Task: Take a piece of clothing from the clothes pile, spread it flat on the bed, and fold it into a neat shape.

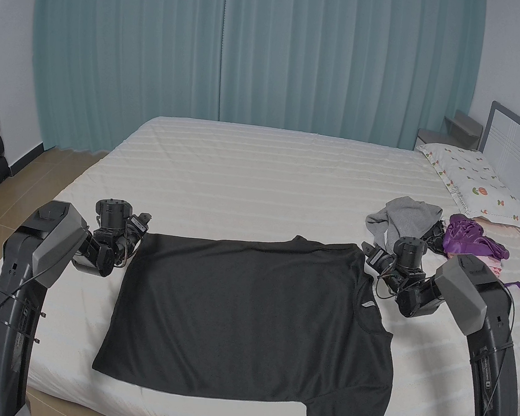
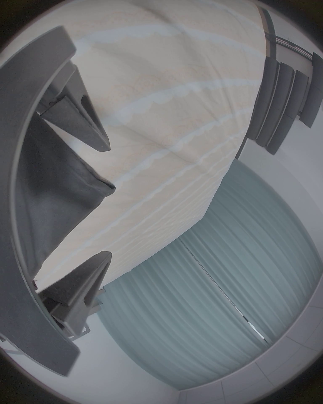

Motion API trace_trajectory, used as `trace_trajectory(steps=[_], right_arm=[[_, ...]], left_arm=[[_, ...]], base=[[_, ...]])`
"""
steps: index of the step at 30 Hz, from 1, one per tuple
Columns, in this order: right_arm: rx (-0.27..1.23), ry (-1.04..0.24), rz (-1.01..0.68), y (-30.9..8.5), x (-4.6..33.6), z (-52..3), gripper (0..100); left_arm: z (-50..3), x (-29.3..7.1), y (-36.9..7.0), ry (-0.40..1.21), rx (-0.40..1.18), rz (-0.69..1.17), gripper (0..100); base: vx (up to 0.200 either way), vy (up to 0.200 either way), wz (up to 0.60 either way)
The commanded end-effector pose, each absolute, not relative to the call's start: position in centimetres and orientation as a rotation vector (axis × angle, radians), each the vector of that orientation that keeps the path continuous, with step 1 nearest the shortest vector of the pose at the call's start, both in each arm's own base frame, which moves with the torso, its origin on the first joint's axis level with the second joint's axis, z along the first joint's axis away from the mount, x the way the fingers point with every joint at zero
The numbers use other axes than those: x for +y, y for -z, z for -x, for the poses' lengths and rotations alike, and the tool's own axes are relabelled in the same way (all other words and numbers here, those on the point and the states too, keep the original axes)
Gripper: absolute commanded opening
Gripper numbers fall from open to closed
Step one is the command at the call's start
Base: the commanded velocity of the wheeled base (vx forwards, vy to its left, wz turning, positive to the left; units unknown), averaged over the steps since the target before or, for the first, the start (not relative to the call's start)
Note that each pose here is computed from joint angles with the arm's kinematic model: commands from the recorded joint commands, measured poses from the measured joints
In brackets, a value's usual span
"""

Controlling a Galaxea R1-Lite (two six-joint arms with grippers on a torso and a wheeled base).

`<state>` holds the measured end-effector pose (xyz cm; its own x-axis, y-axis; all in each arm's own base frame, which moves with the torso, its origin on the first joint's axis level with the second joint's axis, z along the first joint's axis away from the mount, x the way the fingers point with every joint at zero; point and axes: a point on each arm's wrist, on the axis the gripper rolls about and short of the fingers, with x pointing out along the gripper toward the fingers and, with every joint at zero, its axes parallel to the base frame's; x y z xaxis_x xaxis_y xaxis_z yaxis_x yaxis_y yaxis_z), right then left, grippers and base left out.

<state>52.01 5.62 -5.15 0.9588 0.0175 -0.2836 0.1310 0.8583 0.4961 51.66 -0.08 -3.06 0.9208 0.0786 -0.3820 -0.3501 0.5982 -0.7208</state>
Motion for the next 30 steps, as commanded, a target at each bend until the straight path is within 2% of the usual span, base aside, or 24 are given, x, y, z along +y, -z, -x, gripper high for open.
trace_trajectory(steps=[1, 6, 12, 18, 26, 30], right_arm=[[0.39, -0.005, -0.614, -1.6, 4.4, -43.6, 100], [0.459, -0.001, -0.622, -2.6, 3.8, -37.4, 100], [0.55, 0.036, -0.697, -2.7, 3.9, -32.1, 100], [0.672, 0.097, -0.775, -0.9, 3.9, -27.3, 100], [0.717, 0.095, -0.847, 0.4, 3.7, -24.8, 100], [0.751, 0.069, -0.857, 0.9, 3.7, -23.8, 100]], left_arm=[[-46.0, -0.2, -3.6, -0.198, 0.349, 0.994, 100], [-40.5, -0.3, -4.1, -0.231, 0.451, 1.002, 100], [-34.6, -0.9, -4.6, -0.171, 0.53, 1.04, 100], [-29.6, -1.0, -3.7, -0.212, 0.648, 1.06, 100], [-27.6, -1.2, -2.7, -0.198, 0.718, 1.075, 100], [-26.8, -1.2, -2.2, -0.202, 0.754, 1.075, 100]], base=[[0.0, 0.0, 0.0], [0.0, 0.0, 0.0], [0.0, 0.0, 0.0], [0.0, 0.0, 0.0], [0.0, 0.0, 0.0], [-0.2, 0.0, 0.0]])
